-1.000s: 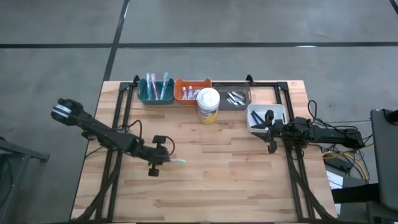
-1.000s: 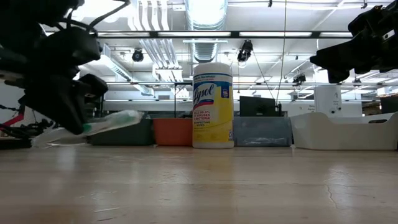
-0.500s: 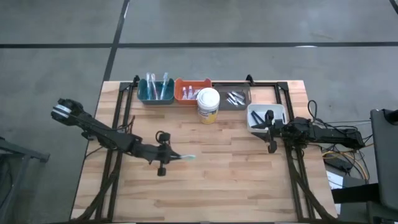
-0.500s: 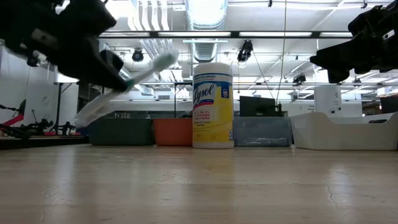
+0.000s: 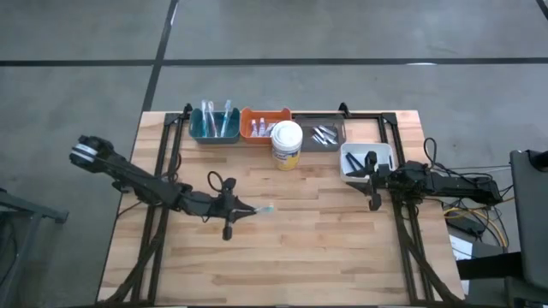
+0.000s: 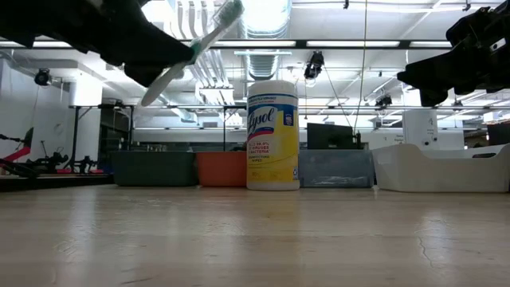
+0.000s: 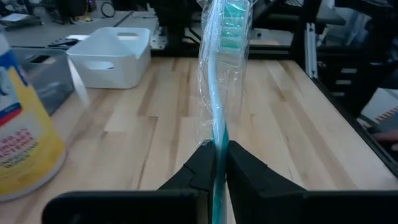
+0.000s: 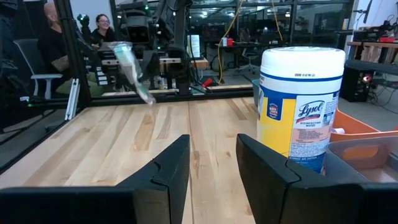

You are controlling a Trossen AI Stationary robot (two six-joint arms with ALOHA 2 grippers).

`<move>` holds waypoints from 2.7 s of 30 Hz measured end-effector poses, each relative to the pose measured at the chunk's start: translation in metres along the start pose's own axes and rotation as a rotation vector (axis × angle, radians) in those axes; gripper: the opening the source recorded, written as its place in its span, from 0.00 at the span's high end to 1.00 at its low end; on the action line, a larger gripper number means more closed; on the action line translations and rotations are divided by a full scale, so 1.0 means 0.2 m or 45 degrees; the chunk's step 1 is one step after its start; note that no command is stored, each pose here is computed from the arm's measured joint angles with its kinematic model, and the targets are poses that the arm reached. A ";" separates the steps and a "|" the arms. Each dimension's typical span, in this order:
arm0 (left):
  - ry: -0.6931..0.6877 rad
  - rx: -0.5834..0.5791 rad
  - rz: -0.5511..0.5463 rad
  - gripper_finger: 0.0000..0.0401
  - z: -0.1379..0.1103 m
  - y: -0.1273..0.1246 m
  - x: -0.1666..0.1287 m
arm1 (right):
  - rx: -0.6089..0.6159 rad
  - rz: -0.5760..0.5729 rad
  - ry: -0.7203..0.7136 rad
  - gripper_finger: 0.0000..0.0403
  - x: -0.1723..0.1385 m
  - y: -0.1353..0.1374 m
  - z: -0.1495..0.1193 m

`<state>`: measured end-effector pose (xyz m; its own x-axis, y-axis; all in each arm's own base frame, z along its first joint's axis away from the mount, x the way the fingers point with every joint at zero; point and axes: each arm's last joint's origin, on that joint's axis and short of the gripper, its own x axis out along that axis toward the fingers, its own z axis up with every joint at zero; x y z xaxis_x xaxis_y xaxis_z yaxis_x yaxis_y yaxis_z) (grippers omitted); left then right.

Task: Pick & Place Travel size toiletries
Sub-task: Put the green toothbrush into the blue bin

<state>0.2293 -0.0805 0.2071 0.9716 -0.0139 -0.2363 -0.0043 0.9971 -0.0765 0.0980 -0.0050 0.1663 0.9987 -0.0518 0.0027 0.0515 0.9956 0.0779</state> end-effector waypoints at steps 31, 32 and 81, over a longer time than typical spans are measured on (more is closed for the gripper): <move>-0.315 -0.110 0.749 0.93 0.22 0.46 -0.11 | -0.002 0.001 0.000 0.68 0.00 0.00 0.00; -0.316 -0.114 0.774 0.93 0.23 0.49 -0.12 | -0.002 0.001 0.000 0.68 0.00 0.00 0.00; -0.253 -0.353 1.515 0.93 -0.07 1.39 -0.21 | -0.002 0.000 0.000 0.68 0.00 0.00 0.00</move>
<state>0.1845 0.1968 0.1818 0.3476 0.9256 -0.1501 -0.9354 0.3313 -0.1233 0.0980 -0.0050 0.1663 0.9987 -0.0515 0.0029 0.0512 0.9958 0.0760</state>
